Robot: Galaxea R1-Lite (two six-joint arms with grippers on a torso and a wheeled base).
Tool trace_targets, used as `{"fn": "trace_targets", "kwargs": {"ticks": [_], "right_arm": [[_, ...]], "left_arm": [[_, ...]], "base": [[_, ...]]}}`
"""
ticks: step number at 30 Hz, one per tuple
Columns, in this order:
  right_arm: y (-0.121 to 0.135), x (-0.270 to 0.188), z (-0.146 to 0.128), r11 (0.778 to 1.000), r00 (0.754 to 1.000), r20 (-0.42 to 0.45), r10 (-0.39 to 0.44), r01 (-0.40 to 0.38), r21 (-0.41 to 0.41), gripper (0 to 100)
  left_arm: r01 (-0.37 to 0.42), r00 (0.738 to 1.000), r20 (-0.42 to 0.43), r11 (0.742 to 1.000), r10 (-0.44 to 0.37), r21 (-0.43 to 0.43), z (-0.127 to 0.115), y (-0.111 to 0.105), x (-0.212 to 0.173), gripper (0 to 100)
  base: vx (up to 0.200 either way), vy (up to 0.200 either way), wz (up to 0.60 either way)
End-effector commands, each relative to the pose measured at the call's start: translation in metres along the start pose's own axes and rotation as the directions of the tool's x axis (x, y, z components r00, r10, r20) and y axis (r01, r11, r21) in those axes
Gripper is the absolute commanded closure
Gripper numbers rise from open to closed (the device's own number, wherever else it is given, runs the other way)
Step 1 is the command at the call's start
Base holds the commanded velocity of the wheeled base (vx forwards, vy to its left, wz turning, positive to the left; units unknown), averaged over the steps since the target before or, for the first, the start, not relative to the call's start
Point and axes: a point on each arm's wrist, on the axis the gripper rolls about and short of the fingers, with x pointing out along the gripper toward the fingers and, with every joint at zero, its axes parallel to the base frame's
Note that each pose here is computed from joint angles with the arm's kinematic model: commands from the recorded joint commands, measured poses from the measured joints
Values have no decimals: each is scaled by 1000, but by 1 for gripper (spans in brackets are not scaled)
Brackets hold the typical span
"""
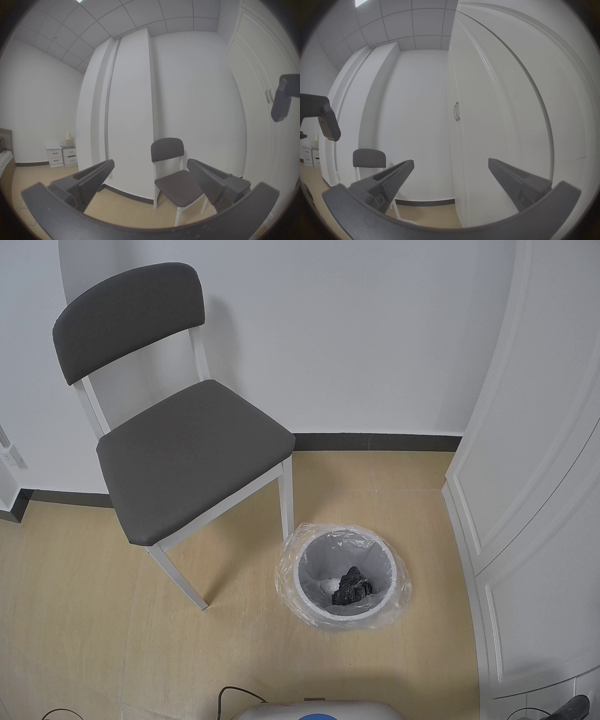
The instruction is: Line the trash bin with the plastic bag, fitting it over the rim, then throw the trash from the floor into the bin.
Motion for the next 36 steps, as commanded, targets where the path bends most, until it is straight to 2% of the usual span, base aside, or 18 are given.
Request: {"fn": "trace_targets", "kwargs": {"ticks": [1,5,9,11,16,19,20,22,24,28,32,36], "right_arm": [[0,-1,-7,1000,1000,-10,5,-5,0,0],[1,3,-12,1000,1000,25,12,-12,2,0],[2,5,-14,999,997,69,46,-46,5,0],[3,8,-21,997,992,102,79,-80,3,0],[5,13,-47,993,986,114,122,-121,-11,0],[5,15,-69,990,986,88,142,-139,-33,0],[5,15,-70,989,986,87,143,-141,-35,0],[6,14,-89,981,983,45,180,-175,-88,0],[6,14,-96,976,980,19,196,-193,-99,0],[6,13,-112,974,979,-33,200,-202,-101,0],[5,9,-139,972,971,-127,204,-216,-96,0],[5,8,-143,973,967,-154,201,-216,-83,0]], "left_arm": [[-5,1000,-8,1000,5,-1,-17,-1,-7,0],[-6,1000,-2,999,6,-52,-20,-2,-5,0],[17,1000,18,998,-16,-60,-20,-3,-3,0],[58,998,18,997,-57,-60,-31,-7,3,0],[106,994,45,992,-104,-66,-60,-15,20,0],[155,987,43,986,-153,-57,-84,-21,28,0],[157,987,42,986,-154,-56,-85,-21,28,0],[212,977,17,976,-211,-52,-104,-25,31,0],[234,972,-11,971,-235,-56,-113,-27,32,0],[237,968,-67,969,-242,-68,-131,-29,33,0],[237,960,-135,969,-246,-75,-156,-31,32,0],[236,954,-173,969,-246,-75,-171,-32,31,0]], "base": [[0,0,0],[0,0,0],[0,0,0],[0,0,0],[0,0,0],[0,0,0],[0,0,0],[0,0,0],[0,0,0],[0,0,0],[0,0,0],[0,0,0]]}}
